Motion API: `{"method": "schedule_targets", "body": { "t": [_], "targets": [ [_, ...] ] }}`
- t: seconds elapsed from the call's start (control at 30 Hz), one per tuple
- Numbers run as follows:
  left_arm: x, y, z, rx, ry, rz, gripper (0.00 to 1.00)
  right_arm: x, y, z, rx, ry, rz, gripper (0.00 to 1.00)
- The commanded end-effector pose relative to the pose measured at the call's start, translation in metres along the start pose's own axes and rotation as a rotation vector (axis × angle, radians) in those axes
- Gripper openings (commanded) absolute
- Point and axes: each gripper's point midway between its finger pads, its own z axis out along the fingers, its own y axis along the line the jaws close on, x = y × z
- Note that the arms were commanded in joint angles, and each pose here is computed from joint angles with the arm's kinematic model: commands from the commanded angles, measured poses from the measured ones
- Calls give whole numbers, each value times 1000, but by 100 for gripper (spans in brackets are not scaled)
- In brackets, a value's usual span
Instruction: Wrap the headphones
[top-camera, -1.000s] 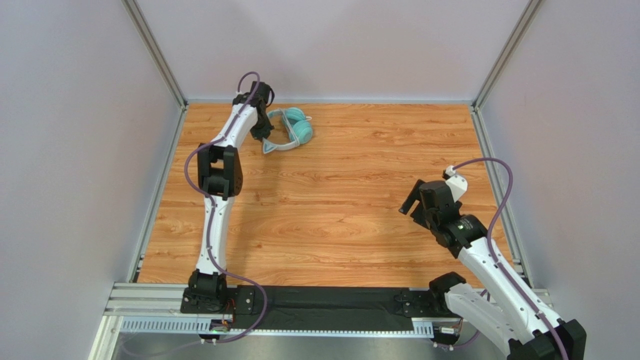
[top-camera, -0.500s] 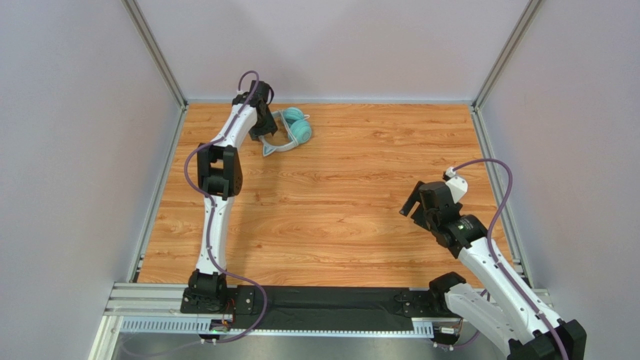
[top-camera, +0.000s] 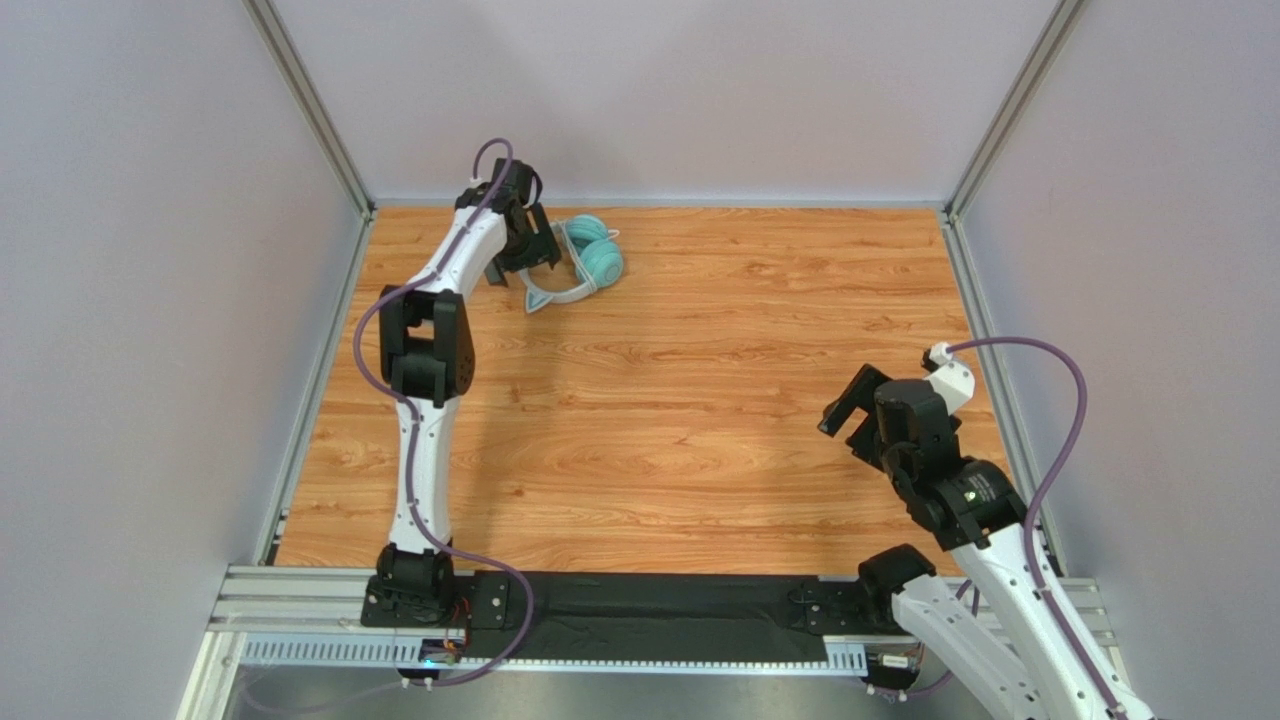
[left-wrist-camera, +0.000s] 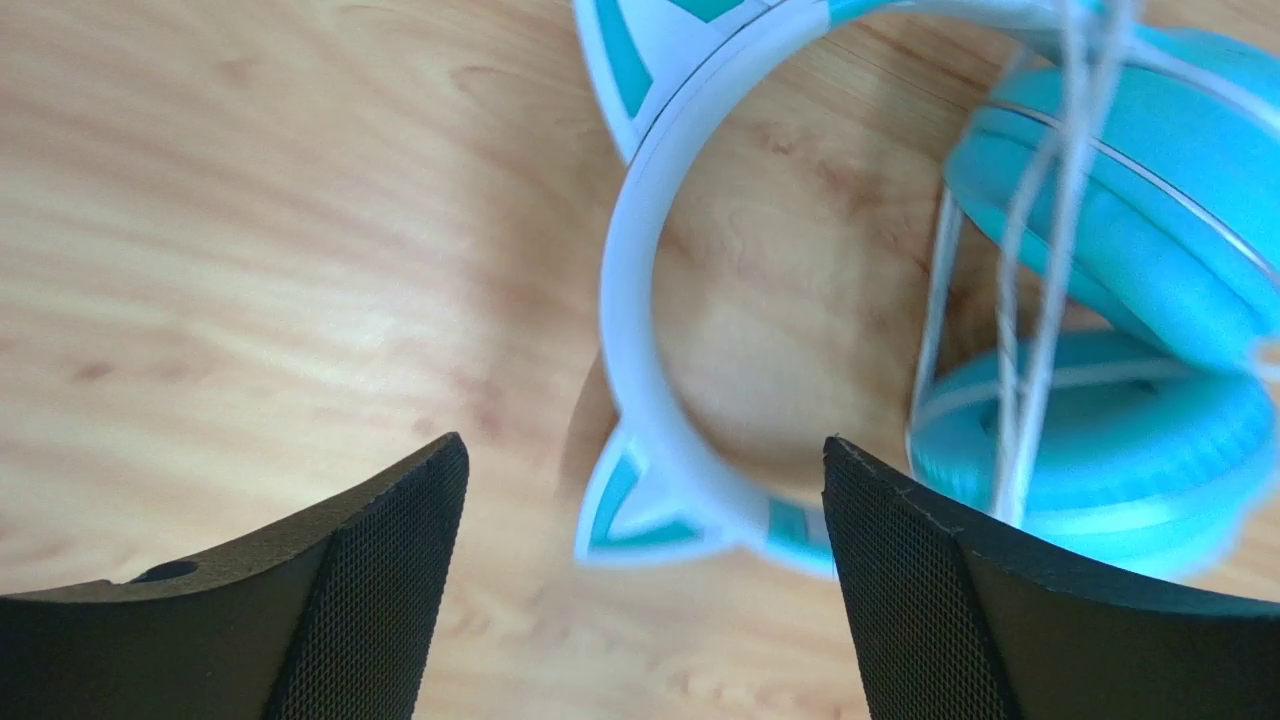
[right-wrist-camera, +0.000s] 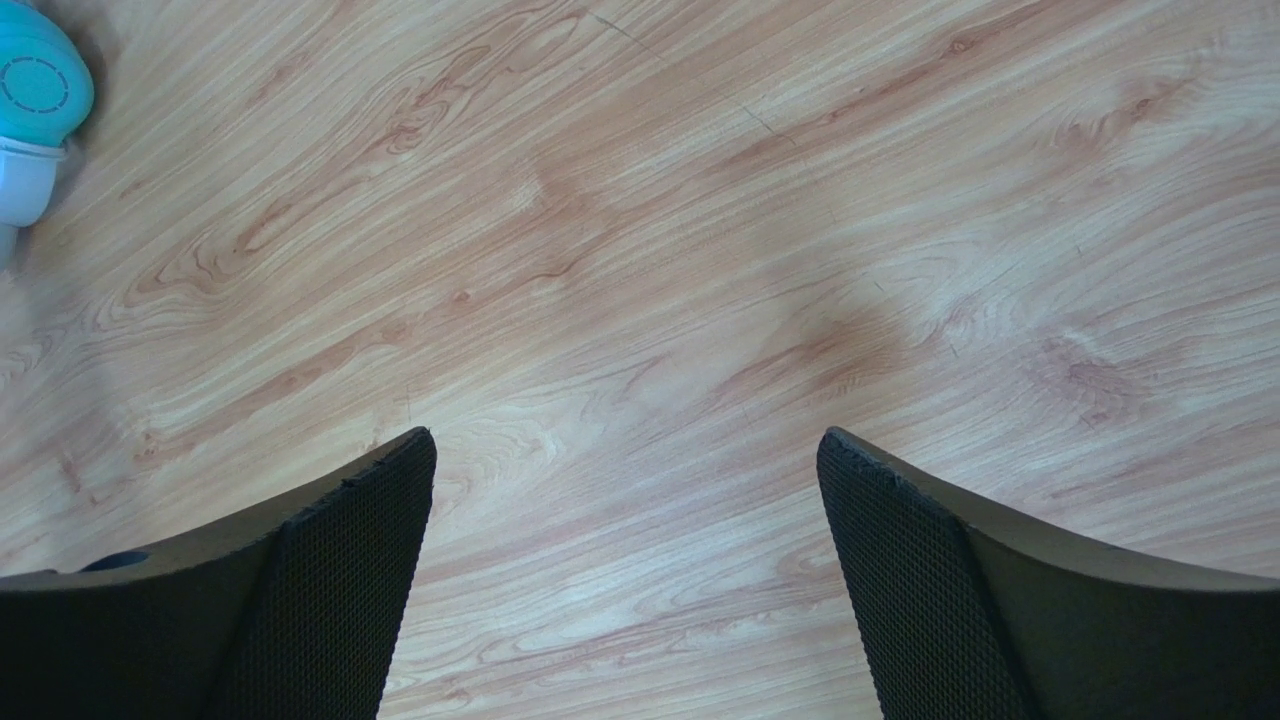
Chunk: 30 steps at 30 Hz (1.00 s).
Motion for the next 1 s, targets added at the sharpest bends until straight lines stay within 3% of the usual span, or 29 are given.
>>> {"method": "schedule_targets", "body": {
  "t": [0.0,0.13,0.17,0.23,0.27,0.3,0.33,0.43,0.47,0.63,0.8,0.97],
  "targets": [
    [-56,0,-96,60,-210,35,93,-5,5,-10,-8,28,-21,99],
    [-51,17,-148,67,-259,68,95,-17,1,-12,53,25,-89,100],
    [-54,21,-182,98,-309,67,95,-18,3,-10,57,32,-112,100],
    [-32,28,-194,101,-311,112,95,-25,8,-9,48,16,-141,100],
    [-32,35,-231,119,-384,123,95,-29,10,-6,48,8,-159,100],
    [-12,40,-230,111,-370,148,95,-31,10,-5,56,1,-168,100],
    [-10,46,-263,141,-433,146,95,-34,13,-5,50,-4,-172,100],
    [25,59,-277,184,-419,184,95,-38,18,1,62,5,-197,100],
    [33,65,-300,220,-456,184,95,-38,20,5,69,12,-204,100],
    [102,78,-321,372,-408,209,95,-38,25,15,79,20,-220,100],
    [165,95,-304,420,-308,215,95,-38,27,22,80,12,-219,100],
    [186,111,-298,404,-288,226,96,-36,24,24,86,-3,-208,100]
  ]
}}
